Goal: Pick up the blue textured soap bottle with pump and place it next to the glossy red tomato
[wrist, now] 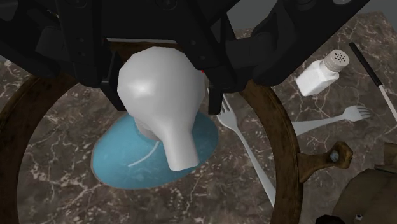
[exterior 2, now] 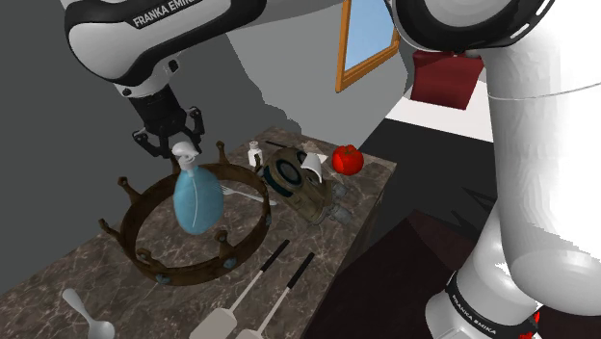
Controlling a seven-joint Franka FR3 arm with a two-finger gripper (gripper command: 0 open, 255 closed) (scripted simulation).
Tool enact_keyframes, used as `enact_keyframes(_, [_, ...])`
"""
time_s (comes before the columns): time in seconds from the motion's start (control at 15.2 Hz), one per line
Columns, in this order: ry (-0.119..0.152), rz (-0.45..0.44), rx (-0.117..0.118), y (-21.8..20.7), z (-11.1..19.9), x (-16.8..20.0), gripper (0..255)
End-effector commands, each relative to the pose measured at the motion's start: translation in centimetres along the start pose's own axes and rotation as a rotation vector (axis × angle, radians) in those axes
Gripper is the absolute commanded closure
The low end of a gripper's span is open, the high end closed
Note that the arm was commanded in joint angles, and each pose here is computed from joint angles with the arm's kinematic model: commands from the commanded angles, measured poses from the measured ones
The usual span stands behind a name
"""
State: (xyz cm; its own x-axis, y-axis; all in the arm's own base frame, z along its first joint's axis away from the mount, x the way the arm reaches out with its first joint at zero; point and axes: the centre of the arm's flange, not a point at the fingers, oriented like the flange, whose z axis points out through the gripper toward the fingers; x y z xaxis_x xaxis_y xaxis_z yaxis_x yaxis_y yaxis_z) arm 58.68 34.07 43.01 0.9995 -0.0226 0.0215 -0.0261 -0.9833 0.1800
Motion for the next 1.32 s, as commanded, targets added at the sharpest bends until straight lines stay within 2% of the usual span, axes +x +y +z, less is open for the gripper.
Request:
enact_keyframes(0.0, [0.0,0.0,0.0,0.1,-0.5,0.0,255])
enact_keyframes(1.25, [0.0,0.0,0.0,1.9,-10.4,0.2,255])
